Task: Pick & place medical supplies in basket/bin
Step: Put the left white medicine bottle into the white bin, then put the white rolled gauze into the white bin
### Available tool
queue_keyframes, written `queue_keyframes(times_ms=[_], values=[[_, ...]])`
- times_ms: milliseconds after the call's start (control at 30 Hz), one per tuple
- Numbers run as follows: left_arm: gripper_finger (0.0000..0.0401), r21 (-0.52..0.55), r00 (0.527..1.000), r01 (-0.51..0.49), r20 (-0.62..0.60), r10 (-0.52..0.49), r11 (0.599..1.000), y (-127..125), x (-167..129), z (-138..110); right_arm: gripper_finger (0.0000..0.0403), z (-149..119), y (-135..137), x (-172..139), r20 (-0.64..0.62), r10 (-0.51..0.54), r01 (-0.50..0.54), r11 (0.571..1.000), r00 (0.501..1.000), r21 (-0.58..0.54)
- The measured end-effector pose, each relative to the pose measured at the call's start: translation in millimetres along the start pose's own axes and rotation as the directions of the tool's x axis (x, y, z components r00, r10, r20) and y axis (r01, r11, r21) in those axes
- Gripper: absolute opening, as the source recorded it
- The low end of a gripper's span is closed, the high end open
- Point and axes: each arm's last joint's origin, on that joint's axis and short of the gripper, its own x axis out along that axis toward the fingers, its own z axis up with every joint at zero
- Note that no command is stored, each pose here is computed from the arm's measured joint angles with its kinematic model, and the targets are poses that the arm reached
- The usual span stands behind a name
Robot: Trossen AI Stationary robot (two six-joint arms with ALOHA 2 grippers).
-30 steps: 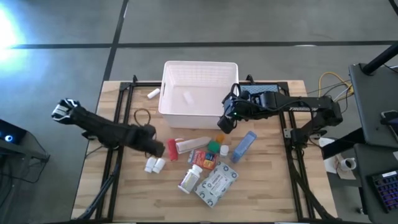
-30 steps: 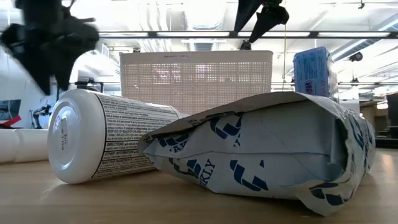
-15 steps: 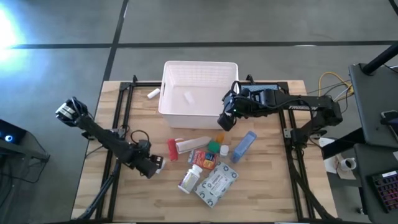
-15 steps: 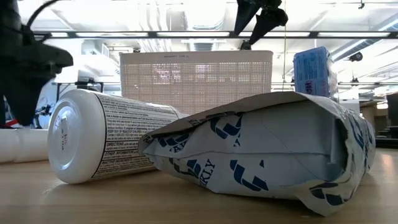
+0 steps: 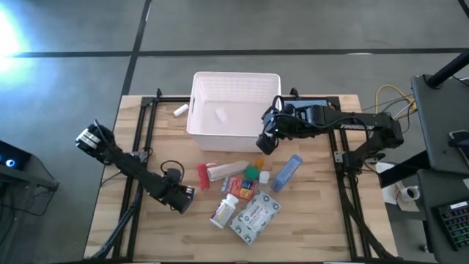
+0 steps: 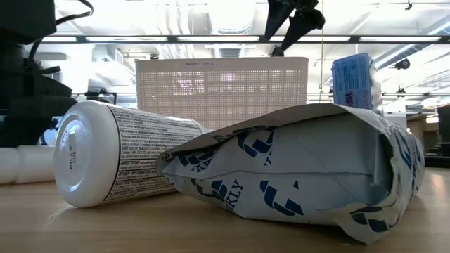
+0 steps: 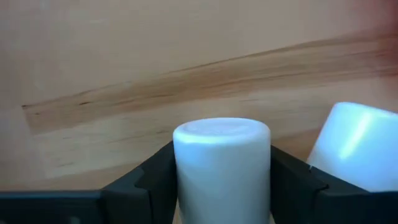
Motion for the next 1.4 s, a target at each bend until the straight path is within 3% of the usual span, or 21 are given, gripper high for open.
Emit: queue_keyframes(times_ms=[100, 233, 400, 467, 567, 633, 700, 767, 900, 1033, 1133, 1233, 1400], values=[[0.0155, -0.005, 0.999, 0.027, -0.019, -0.027, 1.000, -3.0, -6.2, -0.4, 0.0329, 0.3, -0.2, 0.0, 0.007, -0.008, 0.008, 1.000, 1.000, -0.007], [0.0155, -0.016, 0.995, 0.099, -0.007, -0.099, 0.995, -6.9, -32.9, 3.6, 0.0329, 1.6, -1.0, -0.5, 0.037, -0.040, 0.040, 0.999, 0.999, -0.006], [0.0155, 0.017, 0.965, 0.140, 0.221, -0.141, 0.990, -3.7, -90.2, 21.4, 0.0329, 4.6, -4.7, -9.3, 0.108, -0.073, 0.074, 0.997, 0.991, -0.005], [0.0155, 0.111, 0.894, 0.227, 0.370, -0.252, 0.968, -9.2, -118.1, 28.9, 0.0329, 5.6, -6.4, -12.8, 0.128, -0.085, 0.086, 0.996, 0.988, 0.001], [0.0154, 0.309, 0.675, 0.328, 0.584, -0.450, 0.893, -22.8, -167.0, 40.2, 0.0329, 6.2, -8.5, -17.3, 0.142, -0.081, 0.083, 0.997, 0.987, -0.009], [0.0154, 0.379, 0.526, 0.301, 0.700, -0.483, 0.875, -31.9, -195.2, 52.7, 0.0329, 6.2, -10.2, -20.5, 0.155, -0.087, 0.089, 0.996, 0.984, -0.009], [0.0154, 0.393, 0.465, 0.227, 0.760, -0.454, 0.891, -38.3, -215.9, 71.8, 0.0329, 6.5, -12.2, -23.4, 0.173, -0.106, 0.108, 0.994, 0.979, -0.002], [0.0154, 0.375, 0.469, 0.150, 0.788, -0.400, 0.915, -42.7, -229.8, 99.3, 0.0329, 6.6, -13.7, -25.6, 0.184, -0.115, 0.117, 0.993, 0.976, 0.003], [0.0163, 0.359, 0.560, 0.034, 0.766, -0.315, 0.933, -47.1, -234.5, 163.9, 0.0329, 6.0, -16.9, -31.8, 0.195, -0.109, 0.110, 0.994, 0.975, 0.004], [0.0223, 0.301, 0.572, -0.029, 0.787, -0.231, 0.953, -50.5, -220.1, 221.5, 0.0329, 3.5, -20.7, -36.4, 0.187, -0.113, 0.112, 0.994, 0.976, 0.016], [0.0270, 0.344, 0.604, -0.008, 0.750, -0.269, 0.939, -53.3, -205.7, 254.8, 0.0329, -0.5, -23.6, -37.6, 0.157, -0.130, 0.128, 0.991, 0.979, 0.027], [0.0300, 0.365, 0.653, 0.016, 0.702, -0.286, 0.931, -53.9, -192.5, 273.1, 0.0329, -5.2, -26.4, -37.5, 0.116, -0.154, 0.151, 0.988, 0.981, 0.035], [0.0310, 0.406, 0.750, -0.167, 0.644, -0.151, 0.899, -32.7, -202.7, 261.1, 0.0329, -10.0, -29.3, -36.8, 0.077, -0.186, 0.184, 0.982, 0.979, 0.034]])
